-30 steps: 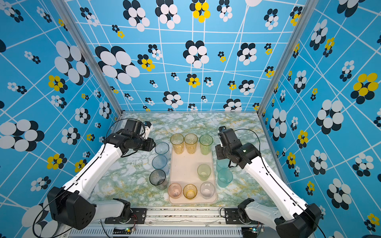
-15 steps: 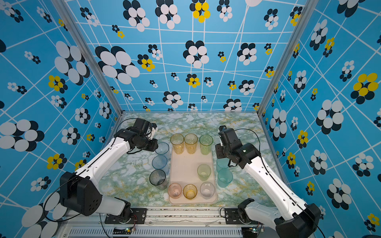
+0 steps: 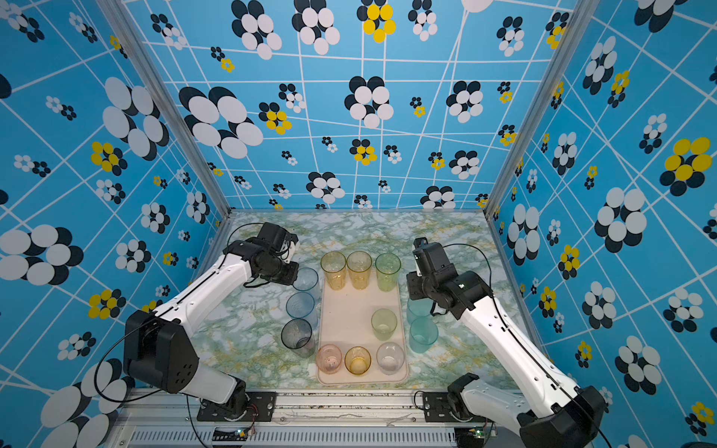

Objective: Place the glasses into the tray
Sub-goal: Pick up the glass from the center of the table.

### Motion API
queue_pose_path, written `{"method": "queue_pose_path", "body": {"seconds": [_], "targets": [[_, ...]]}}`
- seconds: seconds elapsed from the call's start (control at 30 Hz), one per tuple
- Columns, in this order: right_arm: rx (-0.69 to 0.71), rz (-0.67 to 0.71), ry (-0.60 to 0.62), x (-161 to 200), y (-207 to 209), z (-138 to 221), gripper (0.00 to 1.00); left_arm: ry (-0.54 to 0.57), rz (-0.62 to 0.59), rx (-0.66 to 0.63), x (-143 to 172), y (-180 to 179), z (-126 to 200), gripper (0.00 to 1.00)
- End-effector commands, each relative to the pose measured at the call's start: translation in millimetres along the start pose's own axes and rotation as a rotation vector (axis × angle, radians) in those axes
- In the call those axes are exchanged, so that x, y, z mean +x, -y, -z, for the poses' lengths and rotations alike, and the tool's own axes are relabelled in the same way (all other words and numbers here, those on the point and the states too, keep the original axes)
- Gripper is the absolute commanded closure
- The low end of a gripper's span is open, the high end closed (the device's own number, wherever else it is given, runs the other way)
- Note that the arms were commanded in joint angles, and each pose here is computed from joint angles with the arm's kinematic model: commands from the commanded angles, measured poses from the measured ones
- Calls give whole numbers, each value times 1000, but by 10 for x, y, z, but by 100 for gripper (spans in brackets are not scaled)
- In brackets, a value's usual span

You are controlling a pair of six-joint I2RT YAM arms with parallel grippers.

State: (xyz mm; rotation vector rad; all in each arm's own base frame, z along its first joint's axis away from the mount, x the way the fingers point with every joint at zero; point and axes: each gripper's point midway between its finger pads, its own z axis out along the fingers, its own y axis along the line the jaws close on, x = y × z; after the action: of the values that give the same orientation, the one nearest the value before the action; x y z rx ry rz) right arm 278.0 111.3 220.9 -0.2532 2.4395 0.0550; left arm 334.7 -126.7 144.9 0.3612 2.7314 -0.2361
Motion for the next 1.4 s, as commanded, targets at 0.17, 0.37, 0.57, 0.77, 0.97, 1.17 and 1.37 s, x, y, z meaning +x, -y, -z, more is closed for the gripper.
{"method": "queue_pose_path", "body": {"seconds": [0.17,0.37,0.57,0.77,0.97,1.17,1.37], "targets": [[2,-4,-5,36,22,-51,63,-10,-48,-29,-104,22,-12,87],[8,-3,-12,55,38,-78,63,-37,-71,-52,-93,24,-47,92],[11,-2,-13,64,45,-94,62,-33,-87,-87,-125,-10,-4,95],[7,-4,-13,80,40,-113,62,-16,-102,-110,-168,-31,122,96],[4,-9,-16,108,44,-124,62,33,-113,-101,-237,14,332,96],[-2,-13,-9,119,36,-122,62,86,-130,-62,-300,153,534,96],[-4,-14,-10,144,37,-120,62,118,-154,-10,-344,343,634,96]]}}
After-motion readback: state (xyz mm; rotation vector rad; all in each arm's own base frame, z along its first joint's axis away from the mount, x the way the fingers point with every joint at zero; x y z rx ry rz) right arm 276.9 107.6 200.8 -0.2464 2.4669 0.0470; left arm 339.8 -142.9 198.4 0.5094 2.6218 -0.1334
